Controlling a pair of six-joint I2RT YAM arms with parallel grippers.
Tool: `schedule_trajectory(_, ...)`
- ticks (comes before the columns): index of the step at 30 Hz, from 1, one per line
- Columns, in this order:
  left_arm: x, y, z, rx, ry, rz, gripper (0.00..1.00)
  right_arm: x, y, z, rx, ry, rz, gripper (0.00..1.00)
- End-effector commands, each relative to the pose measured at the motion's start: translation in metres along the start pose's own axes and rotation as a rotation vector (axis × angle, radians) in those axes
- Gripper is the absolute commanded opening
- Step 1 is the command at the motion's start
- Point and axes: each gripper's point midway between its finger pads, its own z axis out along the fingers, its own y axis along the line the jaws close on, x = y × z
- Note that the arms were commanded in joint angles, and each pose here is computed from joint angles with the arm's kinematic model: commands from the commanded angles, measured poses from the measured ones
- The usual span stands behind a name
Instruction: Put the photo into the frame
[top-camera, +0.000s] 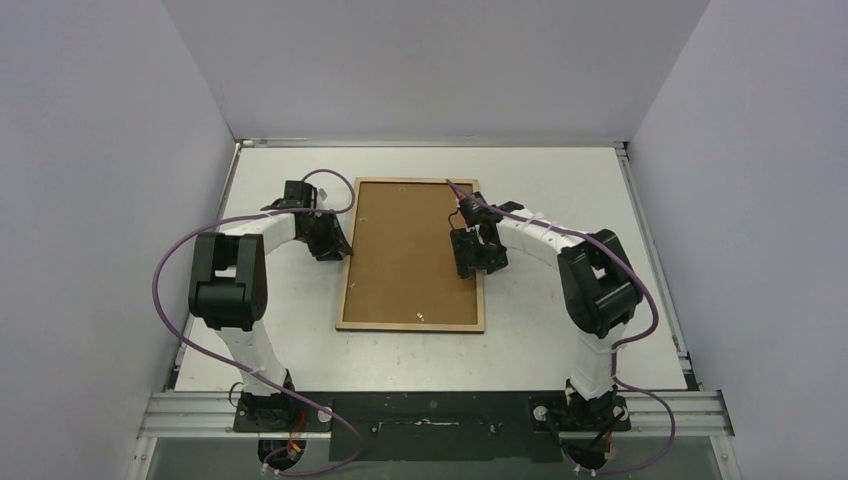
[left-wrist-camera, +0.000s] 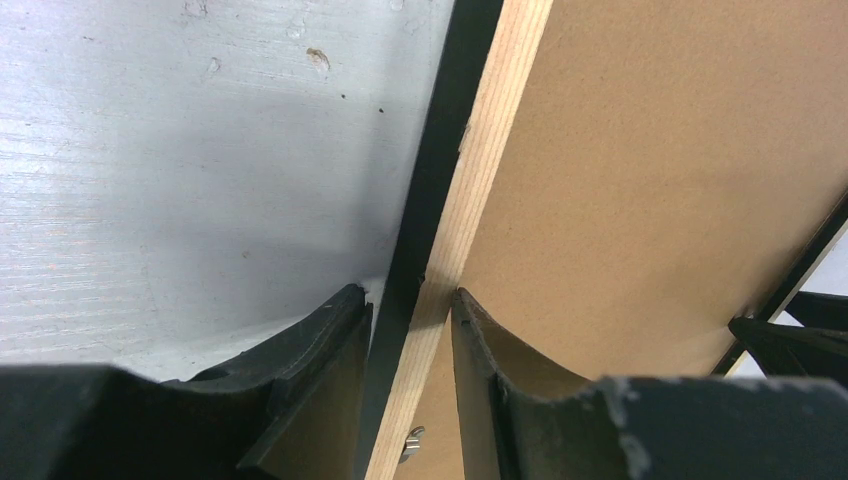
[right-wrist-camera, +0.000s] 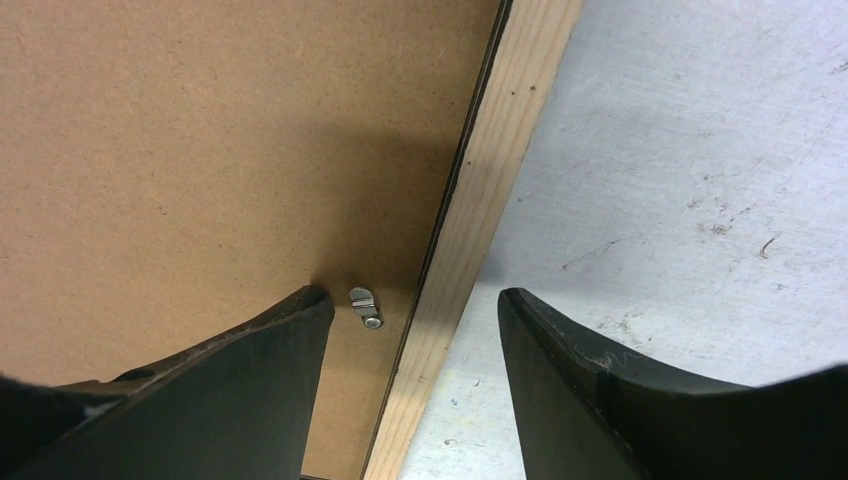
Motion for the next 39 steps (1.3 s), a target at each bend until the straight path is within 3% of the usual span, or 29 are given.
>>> schedule_trajectory(1,0.000,0.005,0.002,-0.022,0.018,0.013,0.33,-0.014,0.001,0.001,0.030,-0.048,-0.006,0.61)
schedule_trajectory(9,0.001,0.005,0.004,-0.022,0.022,0.013,0.31,-0.009,0.003,0.005,0.018,-0.031,0.012,0.43)
schedule_trajectory(28,0.002,0.006,0.005,-0.024,0.029,0.012,0.29,-0.002,0.006,0.009,-0.041,-0.018,0.055,0.31)
schedule_trajectory(39,0.003,0.007,0.007,-0.023,0.034,0.009,0.29,0.000,0.003,0.011,-0.067,-0.019,0.079,0.31)
